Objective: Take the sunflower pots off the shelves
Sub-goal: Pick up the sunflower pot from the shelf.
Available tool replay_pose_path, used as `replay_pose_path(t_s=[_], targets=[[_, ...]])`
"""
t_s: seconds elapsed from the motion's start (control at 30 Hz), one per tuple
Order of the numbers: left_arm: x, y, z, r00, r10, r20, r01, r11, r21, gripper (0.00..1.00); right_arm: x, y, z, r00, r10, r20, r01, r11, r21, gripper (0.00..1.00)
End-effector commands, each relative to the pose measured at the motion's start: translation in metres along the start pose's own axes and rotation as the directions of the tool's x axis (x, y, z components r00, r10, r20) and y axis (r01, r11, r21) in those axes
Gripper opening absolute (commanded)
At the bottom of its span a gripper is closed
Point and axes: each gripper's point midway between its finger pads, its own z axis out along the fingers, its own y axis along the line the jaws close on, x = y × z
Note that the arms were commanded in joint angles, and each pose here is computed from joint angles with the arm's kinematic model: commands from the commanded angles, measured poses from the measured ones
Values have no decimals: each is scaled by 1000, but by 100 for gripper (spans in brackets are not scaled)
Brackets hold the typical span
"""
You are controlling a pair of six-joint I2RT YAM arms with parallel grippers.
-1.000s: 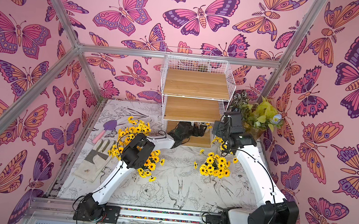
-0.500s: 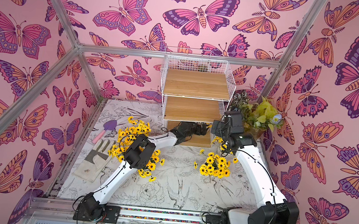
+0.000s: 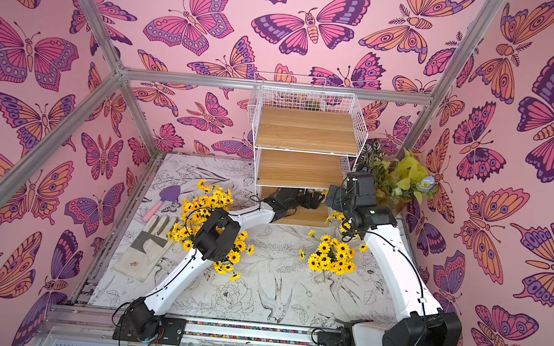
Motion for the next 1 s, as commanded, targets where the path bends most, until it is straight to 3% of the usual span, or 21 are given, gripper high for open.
replay_pose_path(t_s=[0.0,0.4,0.53,0.77,0.97], targets=[[2,10,0,1000,-13,9,13,1000,-5,83,4,7,0,1000,-9,-7,8,999,-38,99],[11,10,-37,1000,18,4,-18,999,-32,81,9,9,6,1000,-12,-14,12,999,-52,99],[10,9,-42,999,45,7,-45,997,-58,99,8,11,8,1000,-13,-17,12,998,-61,99],[6,5,-23,999,48,-5,-48,998,-37,100,8,12,6,1000,-16,-14,15,998,-66,99],[2,-8,-15,991,128,-23,-129,992,0,100,8,10,6,1000,-27,-14,26,998,-59,99]])
